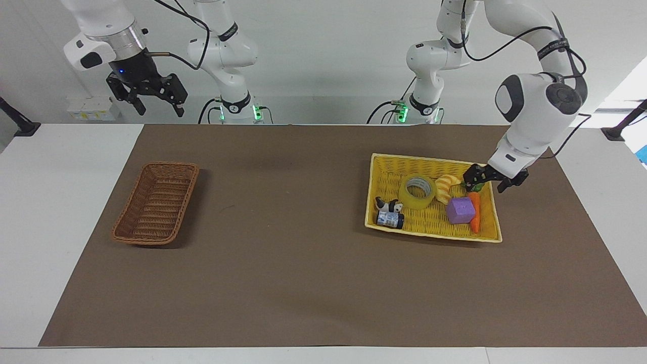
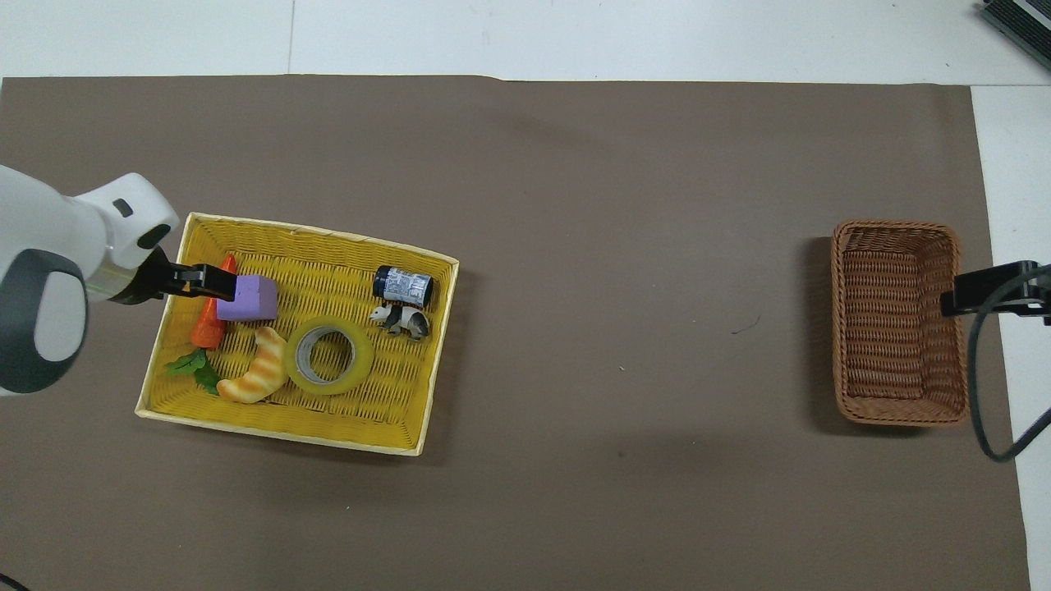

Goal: Move tape to another basket
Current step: 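Reach the left gripper into the yellow tray toward the tape roll, then grasp the tape roll rim with the left gripper and lift it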

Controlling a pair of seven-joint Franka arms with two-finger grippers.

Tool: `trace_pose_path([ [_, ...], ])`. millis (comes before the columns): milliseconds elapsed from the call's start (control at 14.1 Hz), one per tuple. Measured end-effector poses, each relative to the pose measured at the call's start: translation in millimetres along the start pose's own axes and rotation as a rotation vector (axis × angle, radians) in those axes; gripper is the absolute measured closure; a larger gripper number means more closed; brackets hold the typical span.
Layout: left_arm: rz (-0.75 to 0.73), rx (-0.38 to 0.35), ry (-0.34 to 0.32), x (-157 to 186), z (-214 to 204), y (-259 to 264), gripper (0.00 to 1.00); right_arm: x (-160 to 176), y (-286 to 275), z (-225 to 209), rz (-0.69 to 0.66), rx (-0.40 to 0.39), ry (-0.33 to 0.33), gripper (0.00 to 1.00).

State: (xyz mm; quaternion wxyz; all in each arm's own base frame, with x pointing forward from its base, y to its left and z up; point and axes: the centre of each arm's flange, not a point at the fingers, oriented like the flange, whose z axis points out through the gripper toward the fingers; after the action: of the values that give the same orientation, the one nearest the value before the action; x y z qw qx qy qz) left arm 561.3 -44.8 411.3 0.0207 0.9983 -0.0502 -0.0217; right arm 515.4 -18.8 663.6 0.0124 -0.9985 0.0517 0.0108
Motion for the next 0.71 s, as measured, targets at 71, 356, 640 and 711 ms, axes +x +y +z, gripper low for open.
trace_pose_path([
  [71,-0.012,0.000,-0.007,-6.2,19.1,13.3,0.00,0.0,0.0,0.0,0.000,0.000,0.000,0.00],
  [356,-0.078,0.009,-0.010,-34.9,77.2,66.8,0.00,0.0,0.4,0.0,0.001,0.000,0.000,0.00],
  [640,-0.106,0.009,0.028,-56.9,104.2,95.1,0.22,0.1,0.7,0.0,0.001,0.000,0.000,0.00],
  [711,-0.111,0.009,0.033,-57.1,101.4,92.5,0.36,0.0,0.7,0.0,0.001,0.000,0.000,0.00],
])
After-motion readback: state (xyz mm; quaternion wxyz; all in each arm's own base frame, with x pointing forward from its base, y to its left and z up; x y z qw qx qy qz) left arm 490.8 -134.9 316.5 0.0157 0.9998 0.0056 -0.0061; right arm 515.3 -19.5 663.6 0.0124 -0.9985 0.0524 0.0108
